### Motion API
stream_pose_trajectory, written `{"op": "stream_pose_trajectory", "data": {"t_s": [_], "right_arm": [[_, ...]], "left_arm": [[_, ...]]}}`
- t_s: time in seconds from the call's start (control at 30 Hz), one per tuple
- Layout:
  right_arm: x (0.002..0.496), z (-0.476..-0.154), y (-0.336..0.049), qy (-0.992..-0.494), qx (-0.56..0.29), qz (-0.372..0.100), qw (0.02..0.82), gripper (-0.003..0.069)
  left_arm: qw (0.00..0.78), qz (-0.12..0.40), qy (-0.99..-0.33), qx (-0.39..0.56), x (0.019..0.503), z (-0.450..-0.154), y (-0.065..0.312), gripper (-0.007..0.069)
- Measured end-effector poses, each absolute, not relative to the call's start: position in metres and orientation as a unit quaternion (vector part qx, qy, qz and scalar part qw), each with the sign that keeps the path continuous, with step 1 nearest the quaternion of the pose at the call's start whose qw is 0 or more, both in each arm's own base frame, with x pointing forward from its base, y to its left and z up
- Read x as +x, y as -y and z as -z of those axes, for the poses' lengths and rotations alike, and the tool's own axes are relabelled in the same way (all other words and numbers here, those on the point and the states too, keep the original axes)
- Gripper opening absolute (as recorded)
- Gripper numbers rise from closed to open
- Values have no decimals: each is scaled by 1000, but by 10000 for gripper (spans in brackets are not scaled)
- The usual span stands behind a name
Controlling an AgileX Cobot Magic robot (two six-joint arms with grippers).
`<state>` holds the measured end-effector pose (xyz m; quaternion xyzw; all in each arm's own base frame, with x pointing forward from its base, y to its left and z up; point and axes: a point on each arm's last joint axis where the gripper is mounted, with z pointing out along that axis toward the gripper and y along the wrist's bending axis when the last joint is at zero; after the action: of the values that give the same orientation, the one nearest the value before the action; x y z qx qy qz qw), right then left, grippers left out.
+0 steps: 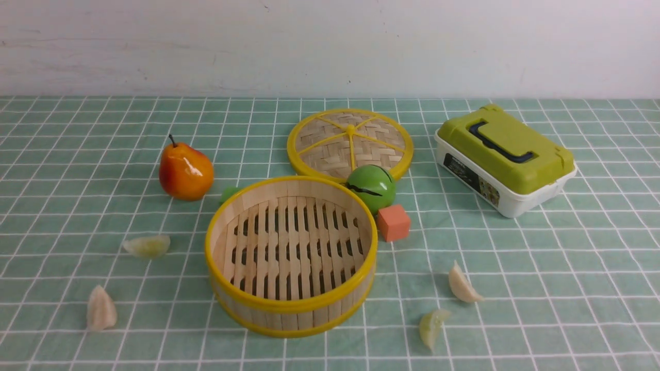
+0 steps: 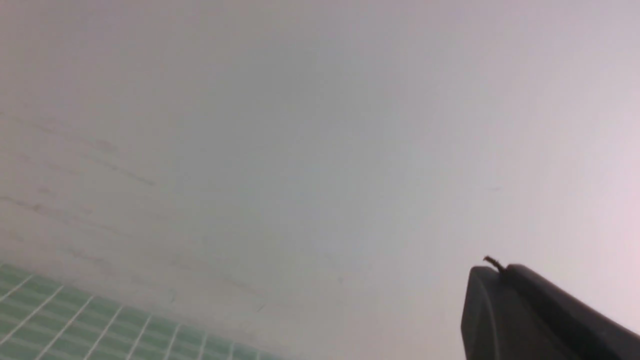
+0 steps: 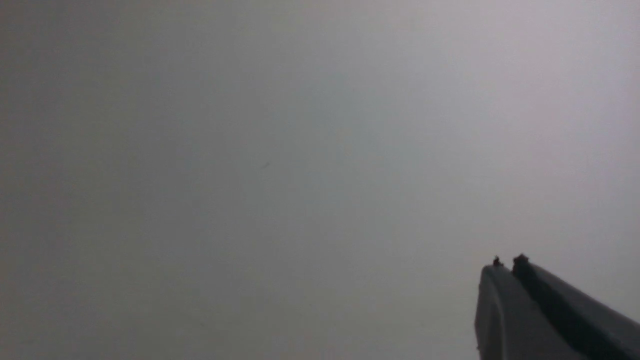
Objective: Put the dumplings into the steamer on the table with the blue tablecloth.
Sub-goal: 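Reach for and grasp a dumpling on the table with the left gripper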
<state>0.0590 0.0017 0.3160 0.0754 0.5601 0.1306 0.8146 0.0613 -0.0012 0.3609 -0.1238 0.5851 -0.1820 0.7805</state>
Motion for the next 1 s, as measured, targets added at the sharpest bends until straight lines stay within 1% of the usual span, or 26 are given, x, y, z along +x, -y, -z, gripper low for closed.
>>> {"op": "stream_pose_trajectory", "data": {"t_s": [0.03, 0.1, 0.17, 0.2, 0.23, 0.33, 0.4, 0.43, 0.5, 0.53, 0.57, 0.6, 0.7, 0.77, 0.87, 1.0], "right_arm": [[71, -323, -2, -597, 55, -94, 795, -17], [83, -325, -2, -628, 38, -67, 774, -17], [101, -319, -2, -681, 21, -38, 731, -17], [110, -315, -2, -707, 18, -30, 706, -17], [119, -308, -2, -737, 18, -26, 675, -17], [131, -293, -2, -800, 44, -40, 597, -17], [135, -281, -3, -846, 70, -59, 525, -17], [136, -271, -6, -878, 76, -69, 467, -17], [136, -260, -9, -908, 66, -76, 407, -17], [135, -258, -10, -914, 61, -78, 394, -17], [135, -251, -14, -928, 47, -91, 358, -16], [137, -249, -17, -932, 30, -100, 348, -15], [143, -250, -27, -924, -4, -123, 361, -16], [148, -251, -36, -914, -22, -147, 377, -16], [151, -250, -43, -913, -38, -166, 371, -14], [152, -248, -48, -913, -46, -184, 361, -11]], "left_arm": [[756, 167, -620, -130, 83, -367, 1, -14], [730, 160, -649, -141, 102, -366, 0, -14], [670, 151, -706, -173, 137, -356, -1, -14], [635, 143, -735, -191, 152, -348, -1, -14], [596, 123, -765, -213, 166, -339, -3, -14], [506, 92, -824, -236, 190, -316, -5, -14], [453, 69, -854, -246, 201, -301, -7, -14], [416, 53, -873, -248, 207, -292, -7, -14], [371, 38, -893, -250, 213, -281, -7, -14], [360, 33, -899, -247, 214, -278, -7, -14], [317, 22, -917, -240, 220, -267, -6, -14], [289, 16, -929, -232, 224, -260, -5, -14], [243, 11, -948, -207, 236, -246, -3, -13], [226, 12, -953, -201, 247, -238, -1, 14], [219, 12, -955, -197, 257, -231, -1, 99], [217, 15, -957, -194, 270, -216, 0, 286]]}}
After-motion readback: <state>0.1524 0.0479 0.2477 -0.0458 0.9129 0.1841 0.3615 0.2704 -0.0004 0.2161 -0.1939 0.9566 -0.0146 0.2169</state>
